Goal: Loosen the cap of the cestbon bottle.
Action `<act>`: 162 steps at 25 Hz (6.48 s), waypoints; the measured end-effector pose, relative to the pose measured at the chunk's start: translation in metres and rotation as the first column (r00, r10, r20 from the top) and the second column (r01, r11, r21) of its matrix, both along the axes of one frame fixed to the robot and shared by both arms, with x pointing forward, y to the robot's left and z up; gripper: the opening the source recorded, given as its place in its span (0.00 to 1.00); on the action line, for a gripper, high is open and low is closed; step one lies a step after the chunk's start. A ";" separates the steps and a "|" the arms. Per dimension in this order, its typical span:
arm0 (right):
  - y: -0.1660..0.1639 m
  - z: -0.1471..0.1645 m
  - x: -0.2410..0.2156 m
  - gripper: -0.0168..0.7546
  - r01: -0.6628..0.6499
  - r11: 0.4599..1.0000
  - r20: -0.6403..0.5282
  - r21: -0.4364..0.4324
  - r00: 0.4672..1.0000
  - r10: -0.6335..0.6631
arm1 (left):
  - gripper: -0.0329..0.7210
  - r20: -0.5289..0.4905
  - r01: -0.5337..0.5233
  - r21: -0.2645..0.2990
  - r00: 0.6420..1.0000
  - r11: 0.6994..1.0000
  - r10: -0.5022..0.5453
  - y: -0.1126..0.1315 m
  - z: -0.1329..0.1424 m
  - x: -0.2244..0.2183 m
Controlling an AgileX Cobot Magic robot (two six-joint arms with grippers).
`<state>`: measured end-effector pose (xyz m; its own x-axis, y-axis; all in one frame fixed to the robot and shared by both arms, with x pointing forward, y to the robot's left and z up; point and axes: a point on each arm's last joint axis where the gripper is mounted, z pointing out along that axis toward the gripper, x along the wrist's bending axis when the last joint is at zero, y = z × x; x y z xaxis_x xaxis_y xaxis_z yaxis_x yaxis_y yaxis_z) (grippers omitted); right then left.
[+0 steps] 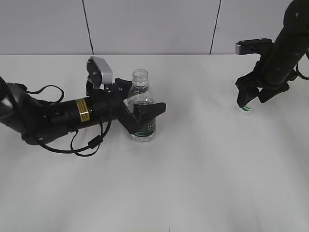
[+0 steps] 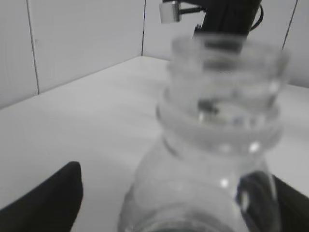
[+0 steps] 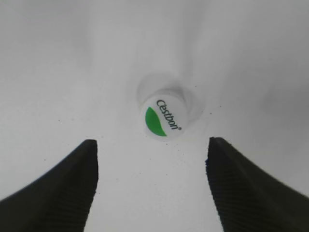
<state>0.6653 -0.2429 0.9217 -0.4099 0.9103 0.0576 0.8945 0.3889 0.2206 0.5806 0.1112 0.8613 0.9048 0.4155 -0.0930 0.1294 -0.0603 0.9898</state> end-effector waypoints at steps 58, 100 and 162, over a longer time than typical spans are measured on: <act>-0.001 0.130 -0.056 0.70 -0.018 0.998 0.034 0.053 0.999 0.017 | 0.83 -0.317 -0.542 0.692 0.366 0.477 0.875 0.180 0.215 -0.044; -0.042 0.131 -0.050 0.70 0.160 0.987 0.067 0.003 0.985 -0.160 | 0.83 0.026 -0.841 0.399 0.409 0.366 0.912 0.197 0.337 -0.221; -0.054 0.304 -0.265 0.70 0.183 0.982 0.718 0.042 0.678 -0.157 | 0.83 -0.041 -0.828 0.345 0.458 0.442 0.888 0.185 0.198 -0.351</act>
